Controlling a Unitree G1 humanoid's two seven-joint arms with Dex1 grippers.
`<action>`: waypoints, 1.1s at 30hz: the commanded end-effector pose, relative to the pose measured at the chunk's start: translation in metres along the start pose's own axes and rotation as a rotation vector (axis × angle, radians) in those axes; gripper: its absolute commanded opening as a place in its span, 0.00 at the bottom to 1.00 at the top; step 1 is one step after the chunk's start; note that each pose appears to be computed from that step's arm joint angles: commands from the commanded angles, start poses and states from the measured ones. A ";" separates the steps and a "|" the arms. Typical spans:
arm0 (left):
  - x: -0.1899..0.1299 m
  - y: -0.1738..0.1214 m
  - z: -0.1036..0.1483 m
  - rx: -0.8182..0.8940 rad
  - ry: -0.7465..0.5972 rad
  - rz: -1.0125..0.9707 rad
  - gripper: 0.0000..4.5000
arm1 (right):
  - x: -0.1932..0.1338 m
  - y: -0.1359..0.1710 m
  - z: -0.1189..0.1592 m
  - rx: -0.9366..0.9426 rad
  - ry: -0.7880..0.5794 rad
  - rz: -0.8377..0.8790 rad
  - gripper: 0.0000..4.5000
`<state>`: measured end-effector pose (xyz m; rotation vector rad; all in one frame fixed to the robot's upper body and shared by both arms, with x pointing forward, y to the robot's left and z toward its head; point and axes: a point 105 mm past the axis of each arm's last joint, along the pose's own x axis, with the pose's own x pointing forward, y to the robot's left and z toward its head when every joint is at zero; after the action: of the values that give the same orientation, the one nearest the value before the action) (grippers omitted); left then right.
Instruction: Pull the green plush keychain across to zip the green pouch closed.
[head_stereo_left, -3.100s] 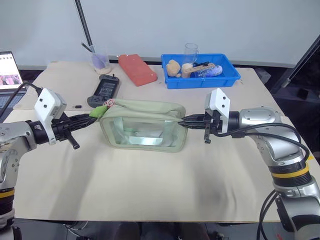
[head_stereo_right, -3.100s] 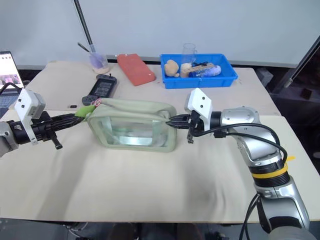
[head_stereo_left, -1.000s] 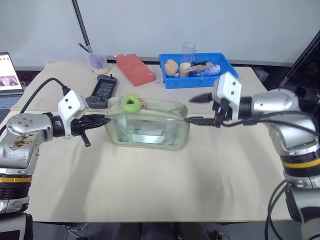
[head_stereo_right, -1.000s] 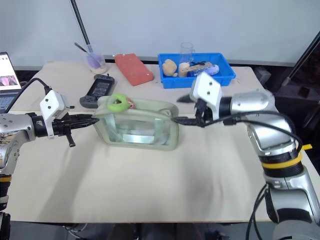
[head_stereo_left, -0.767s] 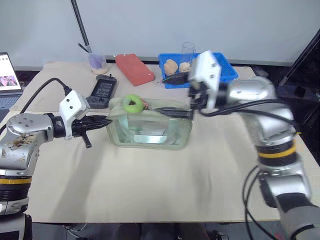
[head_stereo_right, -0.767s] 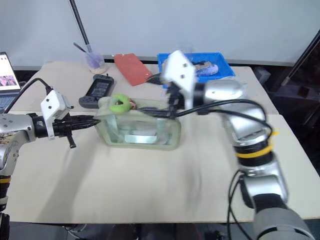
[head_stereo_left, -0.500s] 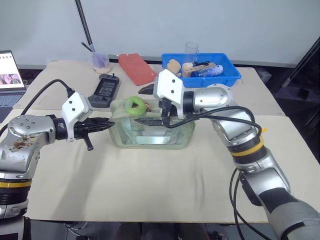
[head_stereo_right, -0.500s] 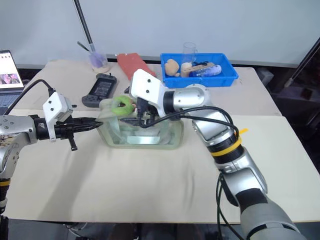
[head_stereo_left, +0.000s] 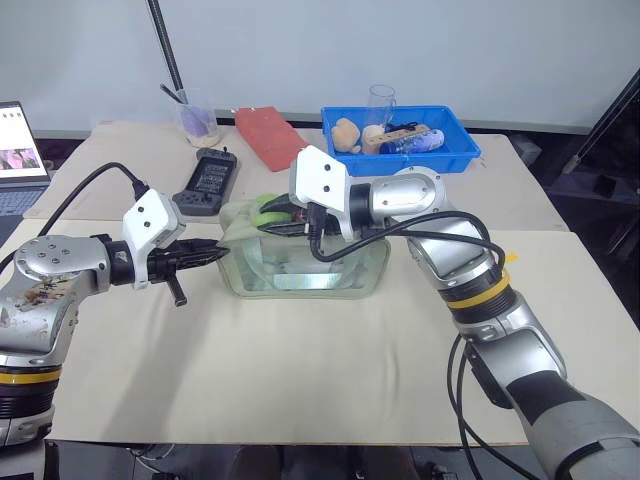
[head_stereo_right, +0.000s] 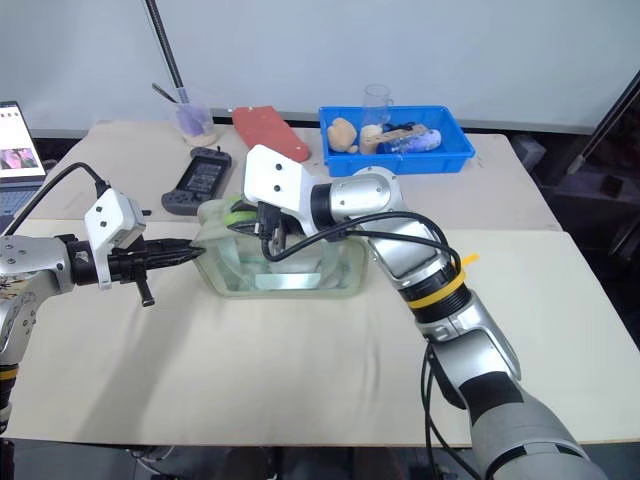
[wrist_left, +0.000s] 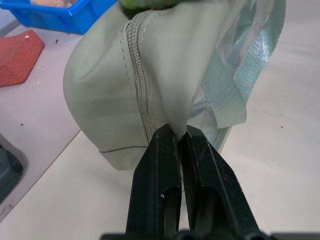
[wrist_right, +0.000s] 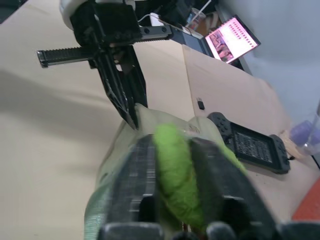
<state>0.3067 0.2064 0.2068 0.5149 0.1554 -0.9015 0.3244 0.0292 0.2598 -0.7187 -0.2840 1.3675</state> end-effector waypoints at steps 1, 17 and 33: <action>-0.002 0.000 0.008 0.028 -0.014 -0.004 0.00 | -0.015 -0.010 0.016 0.000 -0.059 -0.039 0.00; -0.012 0.018 0.000 0.056 0.012 0.076 0.00 | -0.139 -0.056 -0.030 0.125 0.188 -0.431 0.00; -0.005 0.027 -0.001 0.071 0.013 0.063 0.00 | -0.131 0.015 -0.132 0.445 0.319 -0.458 0.00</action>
<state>0.3237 0.2224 0.2104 0.5565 0.1381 -0.8587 0.3623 -0.1416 0.1725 -0.4621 0.1474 0.8201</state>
